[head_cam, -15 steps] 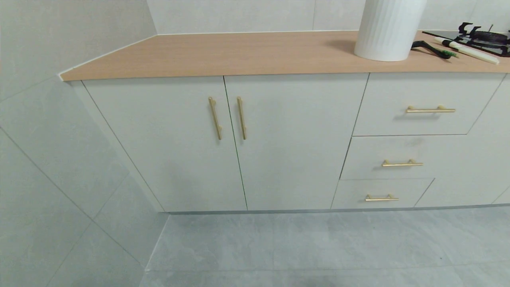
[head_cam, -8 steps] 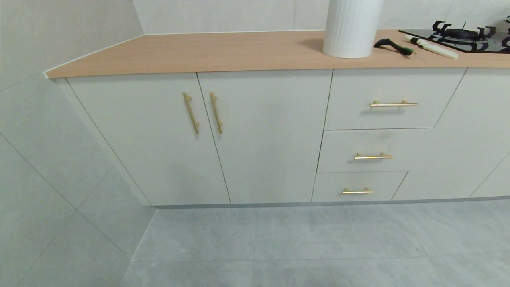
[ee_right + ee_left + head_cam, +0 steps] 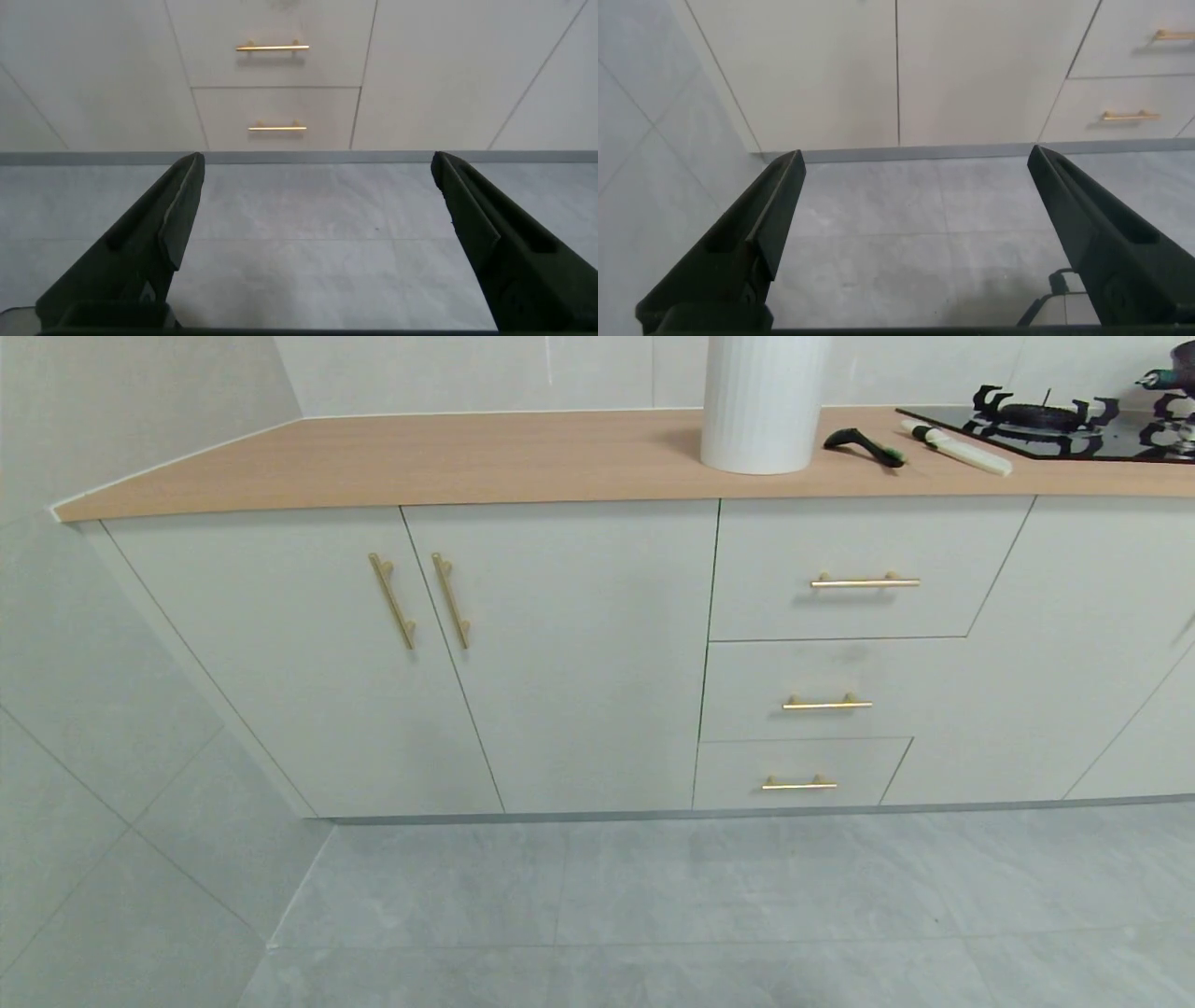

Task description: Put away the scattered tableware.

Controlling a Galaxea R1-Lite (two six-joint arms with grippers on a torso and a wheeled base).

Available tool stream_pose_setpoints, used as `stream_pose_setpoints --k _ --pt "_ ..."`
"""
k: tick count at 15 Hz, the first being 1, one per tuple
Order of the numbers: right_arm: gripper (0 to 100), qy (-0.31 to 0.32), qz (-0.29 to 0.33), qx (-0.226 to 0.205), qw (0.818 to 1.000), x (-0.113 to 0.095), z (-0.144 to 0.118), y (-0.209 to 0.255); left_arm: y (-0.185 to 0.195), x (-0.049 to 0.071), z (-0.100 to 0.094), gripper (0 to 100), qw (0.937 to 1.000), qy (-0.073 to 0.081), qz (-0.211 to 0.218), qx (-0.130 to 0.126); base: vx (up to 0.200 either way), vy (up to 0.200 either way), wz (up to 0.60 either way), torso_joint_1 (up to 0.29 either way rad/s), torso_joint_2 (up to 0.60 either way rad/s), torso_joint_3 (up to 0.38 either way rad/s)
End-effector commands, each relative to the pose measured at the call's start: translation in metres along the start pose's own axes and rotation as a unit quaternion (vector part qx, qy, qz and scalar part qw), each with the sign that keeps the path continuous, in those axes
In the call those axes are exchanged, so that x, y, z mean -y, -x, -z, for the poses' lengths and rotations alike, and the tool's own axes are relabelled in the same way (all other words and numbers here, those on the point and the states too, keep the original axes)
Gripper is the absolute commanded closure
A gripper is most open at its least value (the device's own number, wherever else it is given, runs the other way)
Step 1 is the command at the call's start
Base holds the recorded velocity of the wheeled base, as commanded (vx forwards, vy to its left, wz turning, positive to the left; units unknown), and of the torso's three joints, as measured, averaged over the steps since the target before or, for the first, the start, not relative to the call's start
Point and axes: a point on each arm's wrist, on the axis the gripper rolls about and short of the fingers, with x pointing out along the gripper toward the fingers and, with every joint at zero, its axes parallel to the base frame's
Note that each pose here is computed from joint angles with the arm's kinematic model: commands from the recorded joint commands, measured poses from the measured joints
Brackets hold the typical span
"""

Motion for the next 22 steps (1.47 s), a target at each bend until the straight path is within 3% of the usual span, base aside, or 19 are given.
stream_pose_setpoints --k 1,5,18,22 --pt "0 0.0 0.0 -0.001 1.0 0.0 0.0 -0.0001 0.0 0.0 0.0 0 1.0 0.0 -0.001 0.0 0.0 0.0 0.0 0.0 0.0 0.0" --pt "0 0.0 0.0 -0.001 1.0 0.0 0.0 -0.0001 0.0 0.0 0.0 0 1.0 -0.002 -0.001 0.0 0.0 0.0 0.0 0.0 0.0 0.0" --pt "0 -0.001 0.0 -0.001 1.0 0.0 0.0 -0.0001 0.0 0.0 0.0 0 1.0 -0.002 -0.001 0.0 0.2 0.0 0.0 0.004 0.0 0.003" --pt "0 -0.001 0.0 -0.001 1.0 0.0 0.0 -0.0001 0.0 0.0 -0.0005 0 1.0 -0.002 -0.001 0.0 0.0 0.0 0.0 0.0 0.0 0.0"
